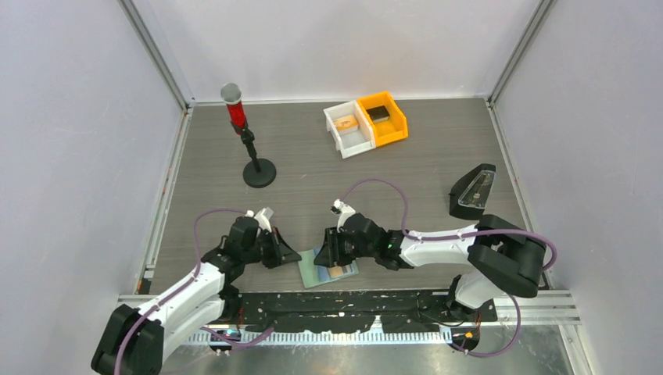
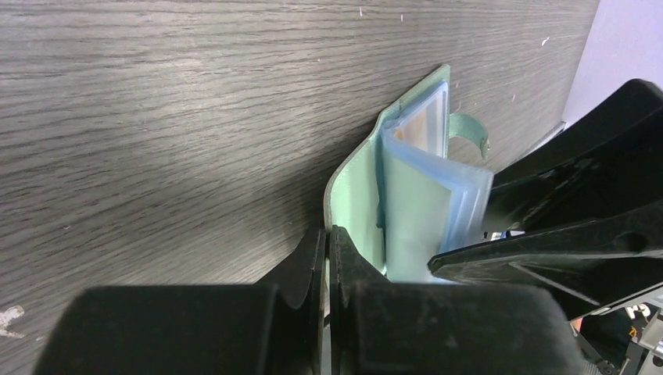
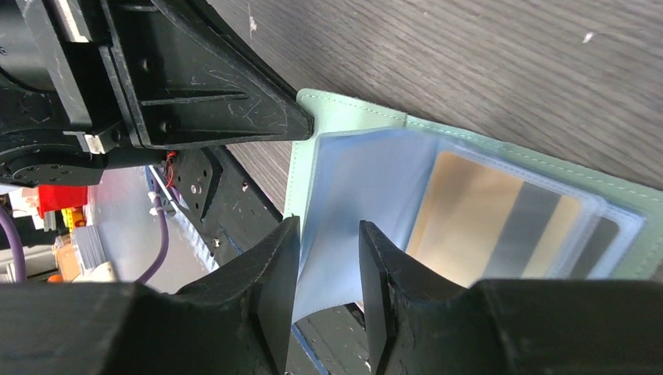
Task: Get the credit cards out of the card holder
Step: Remove the credit card from the card holder.
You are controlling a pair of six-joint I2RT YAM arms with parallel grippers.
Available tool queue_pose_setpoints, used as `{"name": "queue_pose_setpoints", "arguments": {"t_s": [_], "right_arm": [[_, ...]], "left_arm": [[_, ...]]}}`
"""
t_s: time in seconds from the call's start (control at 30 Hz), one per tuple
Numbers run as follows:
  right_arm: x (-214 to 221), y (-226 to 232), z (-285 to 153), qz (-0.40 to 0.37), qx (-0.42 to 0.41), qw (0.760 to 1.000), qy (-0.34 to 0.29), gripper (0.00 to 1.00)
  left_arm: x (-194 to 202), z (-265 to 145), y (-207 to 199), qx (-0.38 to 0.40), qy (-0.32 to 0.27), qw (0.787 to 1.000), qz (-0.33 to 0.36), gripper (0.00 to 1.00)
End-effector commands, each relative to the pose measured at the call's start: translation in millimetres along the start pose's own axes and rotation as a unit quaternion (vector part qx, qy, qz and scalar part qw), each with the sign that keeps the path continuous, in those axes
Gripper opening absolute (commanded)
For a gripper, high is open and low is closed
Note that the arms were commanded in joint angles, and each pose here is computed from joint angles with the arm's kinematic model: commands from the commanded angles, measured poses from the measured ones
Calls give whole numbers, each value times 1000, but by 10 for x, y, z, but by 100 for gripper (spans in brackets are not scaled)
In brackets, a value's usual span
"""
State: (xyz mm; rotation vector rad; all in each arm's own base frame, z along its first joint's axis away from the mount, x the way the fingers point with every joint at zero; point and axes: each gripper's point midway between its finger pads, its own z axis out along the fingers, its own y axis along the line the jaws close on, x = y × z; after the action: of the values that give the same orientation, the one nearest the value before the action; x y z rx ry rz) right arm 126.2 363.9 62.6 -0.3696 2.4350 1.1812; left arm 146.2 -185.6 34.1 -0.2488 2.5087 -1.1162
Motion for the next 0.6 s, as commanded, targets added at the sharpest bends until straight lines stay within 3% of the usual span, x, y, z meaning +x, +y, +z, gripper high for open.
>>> {"name": "queue_pose_setpoints", "arguments": {"t_s": [0.0, 0.17, 0.3, 0.57], "right_arm": [[-99, 294, 90, -9, -40, 999, -14, 41], [-40, 340, 162, -11, -52, 999, -2, 52], [-49, 351, 186, -18, -53, 998, -3, 54], [-48, 353, 148, -32, -53, 998, -2, 33]], "left_arm": [[-43, -29, -19, -2, -14, 1000, 3, 1], [-50, -35, -7, -7, -15, 1000, 5, 1], [-43, -30, 5, -13, -9, 1000, 7, 4], [-73, -95, 1, -30, -10, 999, 16, 20]]}}
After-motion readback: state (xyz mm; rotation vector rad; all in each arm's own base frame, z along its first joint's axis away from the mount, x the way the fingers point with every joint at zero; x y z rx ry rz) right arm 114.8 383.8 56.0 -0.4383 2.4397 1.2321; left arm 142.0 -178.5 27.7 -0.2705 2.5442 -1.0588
